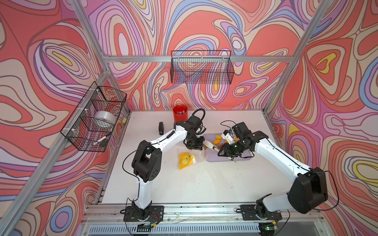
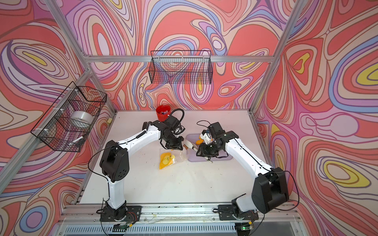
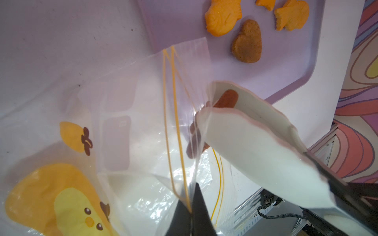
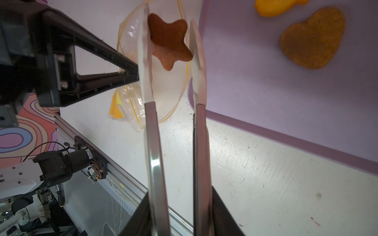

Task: Put the cookies into a resealable bag to prevent moisture
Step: Place the cookie in the ziploc bag.

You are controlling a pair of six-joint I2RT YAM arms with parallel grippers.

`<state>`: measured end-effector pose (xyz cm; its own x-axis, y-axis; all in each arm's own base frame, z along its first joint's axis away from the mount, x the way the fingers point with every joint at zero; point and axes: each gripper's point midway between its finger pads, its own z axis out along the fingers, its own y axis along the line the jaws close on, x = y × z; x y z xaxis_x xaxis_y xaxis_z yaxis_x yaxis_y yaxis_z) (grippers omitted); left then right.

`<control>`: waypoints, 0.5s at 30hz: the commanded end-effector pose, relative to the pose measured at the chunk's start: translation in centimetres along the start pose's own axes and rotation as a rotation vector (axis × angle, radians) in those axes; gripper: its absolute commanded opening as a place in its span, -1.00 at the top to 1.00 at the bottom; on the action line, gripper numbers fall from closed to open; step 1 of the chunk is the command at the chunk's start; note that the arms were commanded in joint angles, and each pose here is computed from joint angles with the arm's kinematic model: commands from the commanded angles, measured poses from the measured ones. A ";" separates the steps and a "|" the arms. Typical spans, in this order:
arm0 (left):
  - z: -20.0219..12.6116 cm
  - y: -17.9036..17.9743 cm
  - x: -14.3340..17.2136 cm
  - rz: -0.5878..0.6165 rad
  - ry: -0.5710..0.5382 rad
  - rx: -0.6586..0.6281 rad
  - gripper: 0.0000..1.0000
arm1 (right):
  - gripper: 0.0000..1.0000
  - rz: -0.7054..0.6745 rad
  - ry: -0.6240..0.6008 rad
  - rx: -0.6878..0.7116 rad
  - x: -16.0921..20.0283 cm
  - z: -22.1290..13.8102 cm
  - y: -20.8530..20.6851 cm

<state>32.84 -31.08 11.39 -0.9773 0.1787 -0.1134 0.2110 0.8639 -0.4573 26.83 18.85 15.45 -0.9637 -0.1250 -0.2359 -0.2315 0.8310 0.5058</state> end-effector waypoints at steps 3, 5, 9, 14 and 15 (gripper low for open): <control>-1.0 -0.1 -0.4 -0.008 -0.034 0.012 1.00 | 0.17 -0.049 -0.053 -0.009 -0.9 -1.3 1.1; -1.0 0.0 -0.6 -0.016 -0.043 0.017 1.00 | 0.16 -0.051 -0.059 -0.007 -0.8 -1.6 1.1; -0.9 -0.2 -1.0 -0.022 -0.053 0.037 1.00 | 0.16 -0.047 -0.054 -0.023 -0.5 -1.7 1.4; -1.0 -0.2 -1.2 -0.028 -0.062 0.043 1.00 | 0.12 -0.049 -0.062 -0.039 -0.5 -2.0 1.8; -1.0 -0.2 -1.3 -0.030 -0.064 0.046 1.00 | 0.12 -0.049 -0.063 -0.040 -0.6 -2.0 1.9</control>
<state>33.87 -31.04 11.26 -0.9816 0.1398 -0.1302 0.1856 0.8596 -0.4760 26.60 18.64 16.15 -0.9591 -0.1225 -0.2553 -0.2395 0.8319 0.5006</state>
